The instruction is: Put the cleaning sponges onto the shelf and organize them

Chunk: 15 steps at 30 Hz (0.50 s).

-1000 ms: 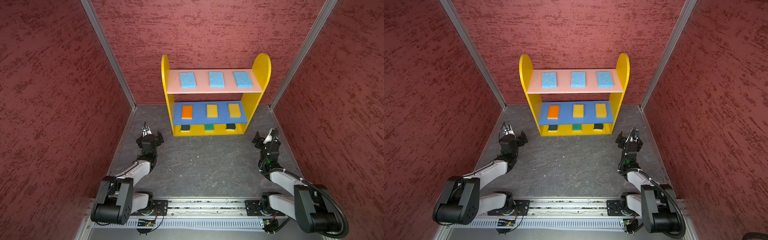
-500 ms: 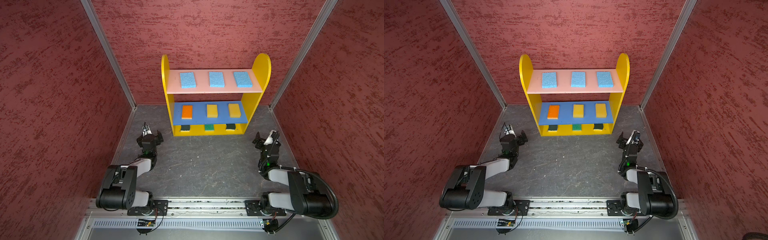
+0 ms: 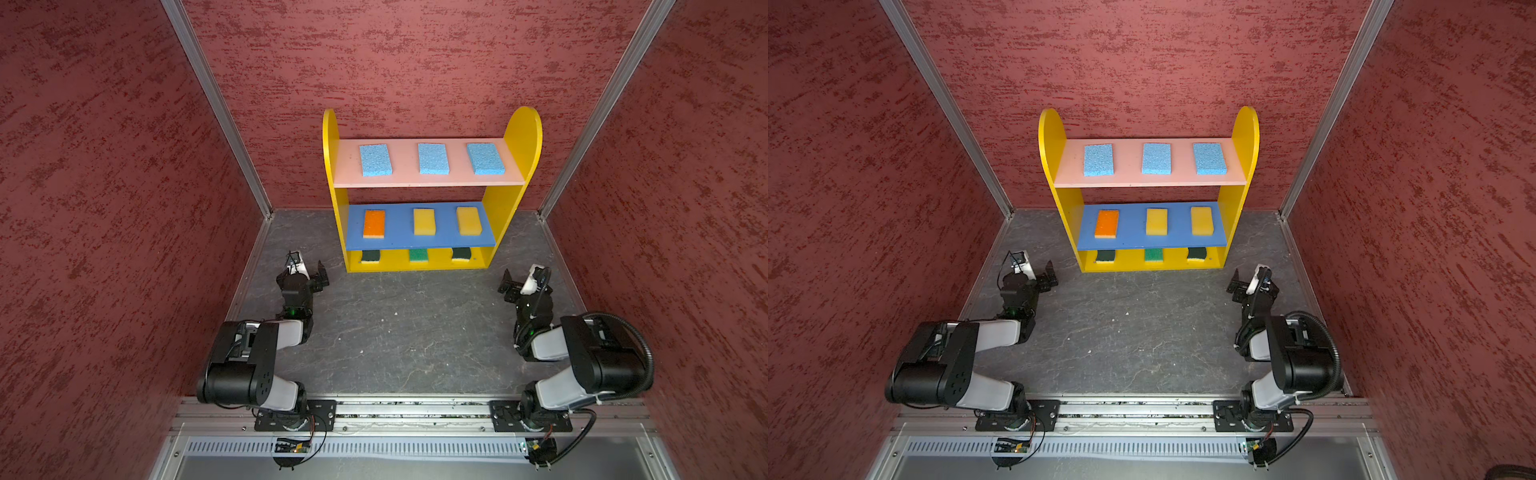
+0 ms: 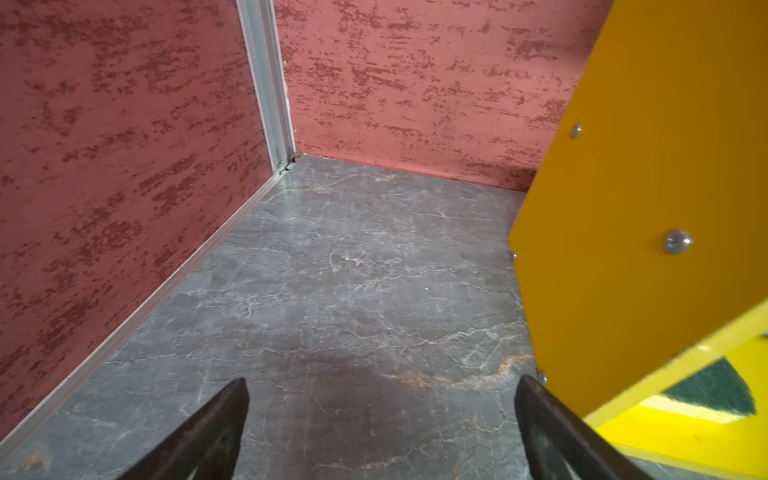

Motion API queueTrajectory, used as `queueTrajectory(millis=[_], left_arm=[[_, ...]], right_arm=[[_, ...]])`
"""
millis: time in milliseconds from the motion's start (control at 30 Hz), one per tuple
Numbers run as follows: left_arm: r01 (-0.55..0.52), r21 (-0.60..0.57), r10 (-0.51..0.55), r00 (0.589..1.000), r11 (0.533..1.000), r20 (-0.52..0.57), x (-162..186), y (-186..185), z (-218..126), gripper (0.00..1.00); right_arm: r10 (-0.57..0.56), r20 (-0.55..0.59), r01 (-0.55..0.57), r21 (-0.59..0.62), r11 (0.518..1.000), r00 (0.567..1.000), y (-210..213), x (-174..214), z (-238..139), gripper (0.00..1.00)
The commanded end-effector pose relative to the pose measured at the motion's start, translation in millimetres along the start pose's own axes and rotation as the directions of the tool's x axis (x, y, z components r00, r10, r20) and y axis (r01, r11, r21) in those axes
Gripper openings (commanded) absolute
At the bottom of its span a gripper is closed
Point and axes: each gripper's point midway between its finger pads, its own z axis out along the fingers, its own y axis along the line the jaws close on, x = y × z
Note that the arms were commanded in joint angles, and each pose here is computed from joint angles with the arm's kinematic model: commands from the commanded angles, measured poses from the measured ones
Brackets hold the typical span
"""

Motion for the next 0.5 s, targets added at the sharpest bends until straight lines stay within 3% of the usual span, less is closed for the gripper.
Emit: queueTrajectory(millis=[0,467], left_arm=[[-0.026,0.064,0.024,0.999,0.998,0.028,6,-9,1,0.99],[-0.023,0.064,0.022,1.000,0.998,0.003,7,-8,7,1.00]], right_arm=[[-0.025,0.090,0.030,-0.060,0.998,0.996,11,-22,-2,0.99],[-0.021,0.024,0.021,-0.008,1.000,0.999,5,-17,16,0.99]])
